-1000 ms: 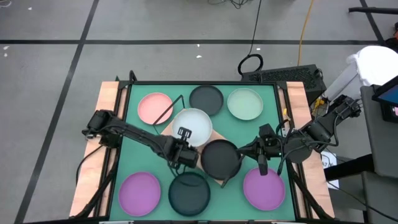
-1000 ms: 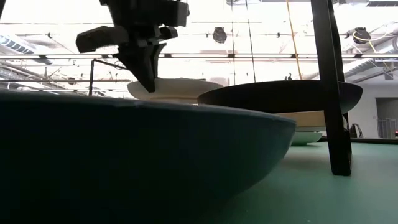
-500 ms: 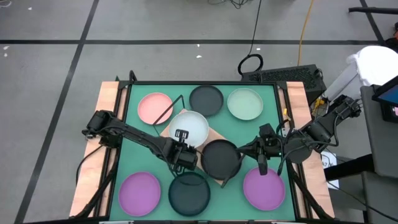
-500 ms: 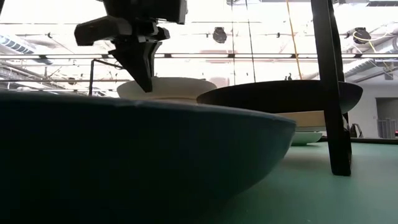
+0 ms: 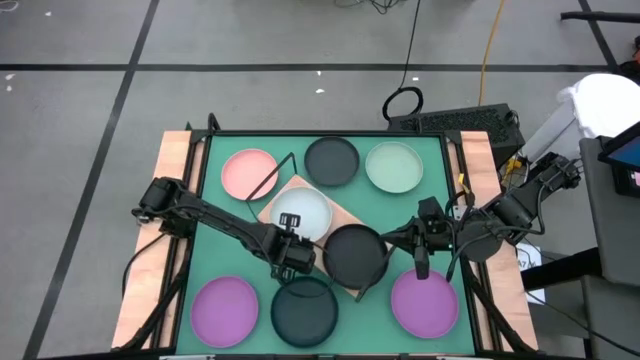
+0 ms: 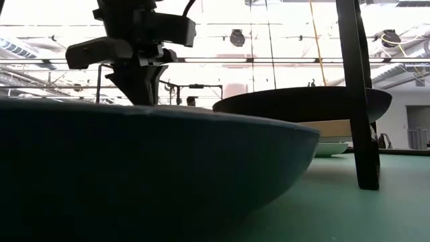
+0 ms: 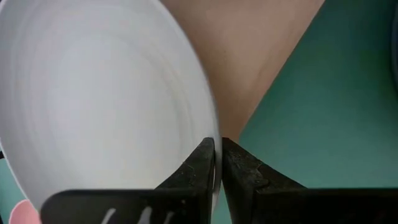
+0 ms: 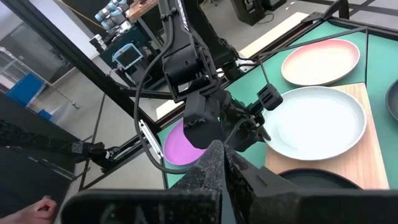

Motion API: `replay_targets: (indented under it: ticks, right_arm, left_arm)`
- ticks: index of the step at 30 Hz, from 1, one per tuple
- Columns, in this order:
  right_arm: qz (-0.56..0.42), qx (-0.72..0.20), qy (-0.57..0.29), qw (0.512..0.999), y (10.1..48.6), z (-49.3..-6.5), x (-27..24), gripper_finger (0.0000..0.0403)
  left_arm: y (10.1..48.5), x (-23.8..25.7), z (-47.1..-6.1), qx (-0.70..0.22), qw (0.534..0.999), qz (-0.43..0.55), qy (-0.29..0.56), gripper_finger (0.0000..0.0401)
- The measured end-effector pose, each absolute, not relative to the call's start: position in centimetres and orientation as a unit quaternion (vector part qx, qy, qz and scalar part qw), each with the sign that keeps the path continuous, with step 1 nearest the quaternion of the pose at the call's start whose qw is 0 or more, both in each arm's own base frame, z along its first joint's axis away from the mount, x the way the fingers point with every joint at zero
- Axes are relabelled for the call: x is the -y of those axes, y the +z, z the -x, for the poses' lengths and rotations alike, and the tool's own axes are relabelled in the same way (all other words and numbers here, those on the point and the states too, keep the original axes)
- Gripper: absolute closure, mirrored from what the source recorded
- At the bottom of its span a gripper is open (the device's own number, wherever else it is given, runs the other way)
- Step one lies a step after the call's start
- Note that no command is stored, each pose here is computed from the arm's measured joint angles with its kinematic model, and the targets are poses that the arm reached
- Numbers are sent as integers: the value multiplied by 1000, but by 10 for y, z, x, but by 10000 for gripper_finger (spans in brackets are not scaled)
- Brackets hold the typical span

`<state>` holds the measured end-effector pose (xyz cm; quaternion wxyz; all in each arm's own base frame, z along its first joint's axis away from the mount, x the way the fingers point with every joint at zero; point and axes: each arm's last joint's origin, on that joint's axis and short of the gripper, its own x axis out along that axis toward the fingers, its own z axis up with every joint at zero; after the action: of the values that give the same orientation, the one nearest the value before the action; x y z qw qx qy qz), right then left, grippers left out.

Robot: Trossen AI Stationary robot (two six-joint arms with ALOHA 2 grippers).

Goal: Place and stack plates onto a shelf
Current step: Put the gray plate on the shelf

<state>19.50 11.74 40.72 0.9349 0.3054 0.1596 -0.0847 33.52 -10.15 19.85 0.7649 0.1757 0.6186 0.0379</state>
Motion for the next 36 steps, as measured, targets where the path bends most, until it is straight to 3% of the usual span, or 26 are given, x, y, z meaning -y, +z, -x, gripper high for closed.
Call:
replay_targets:
  ticks: [16,28,36]
  right_arm:
    - [-298,-160,-83,937,407,-195,-117,403]
    - [-297,-161,-82,938,407,-195,-117,403]
    - [-297,-161,-82,938,407,-195,-118,403]
  left_arm:
    - [200,102,-341,-593,789,-146,66,366]
    - [200,101,-341,-589,791,-144,80,284]
    - [199,105,-341,-602,791,-106,35,277]
